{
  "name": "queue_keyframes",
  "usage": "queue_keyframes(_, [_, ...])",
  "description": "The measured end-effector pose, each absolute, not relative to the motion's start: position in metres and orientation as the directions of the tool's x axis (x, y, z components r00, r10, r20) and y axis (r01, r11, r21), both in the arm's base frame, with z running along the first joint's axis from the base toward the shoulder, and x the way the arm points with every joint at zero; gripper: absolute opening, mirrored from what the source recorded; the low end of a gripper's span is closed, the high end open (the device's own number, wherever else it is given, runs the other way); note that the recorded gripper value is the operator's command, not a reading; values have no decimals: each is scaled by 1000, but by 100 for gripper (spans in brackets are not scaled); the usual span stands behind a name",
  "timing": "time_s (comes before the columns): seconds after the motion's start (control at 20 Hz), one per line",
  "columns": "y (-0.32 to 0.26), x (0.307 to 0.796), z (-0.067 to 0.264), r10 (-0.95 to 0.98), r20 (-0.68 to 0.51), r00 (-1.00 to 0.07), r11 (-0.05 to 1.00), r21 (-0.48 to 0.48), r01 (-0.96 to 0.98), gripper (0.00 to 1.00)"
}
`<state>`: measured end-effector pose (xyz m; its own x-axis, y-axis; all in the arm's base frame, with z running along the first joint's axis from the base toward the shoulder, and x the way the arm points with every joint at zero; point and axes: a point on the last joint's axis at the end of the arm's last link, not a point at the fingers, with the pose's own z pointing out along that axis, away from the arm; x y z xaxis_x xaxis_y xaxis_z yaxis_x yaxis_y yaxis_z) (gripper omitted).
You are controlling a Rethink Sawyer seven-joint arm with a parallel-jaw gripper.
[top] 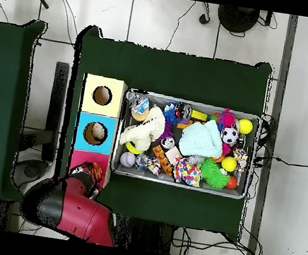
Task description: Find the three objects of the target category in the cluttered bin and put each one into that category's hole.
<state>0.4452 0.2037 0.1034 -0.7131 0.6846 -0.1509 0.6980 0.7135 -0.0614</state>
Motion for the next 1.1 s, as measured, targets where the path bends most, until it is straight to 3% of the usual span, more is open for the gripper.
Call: queue_keyframes(1.1, [204,454,107,696,-157,-701,704,-44,709,100])
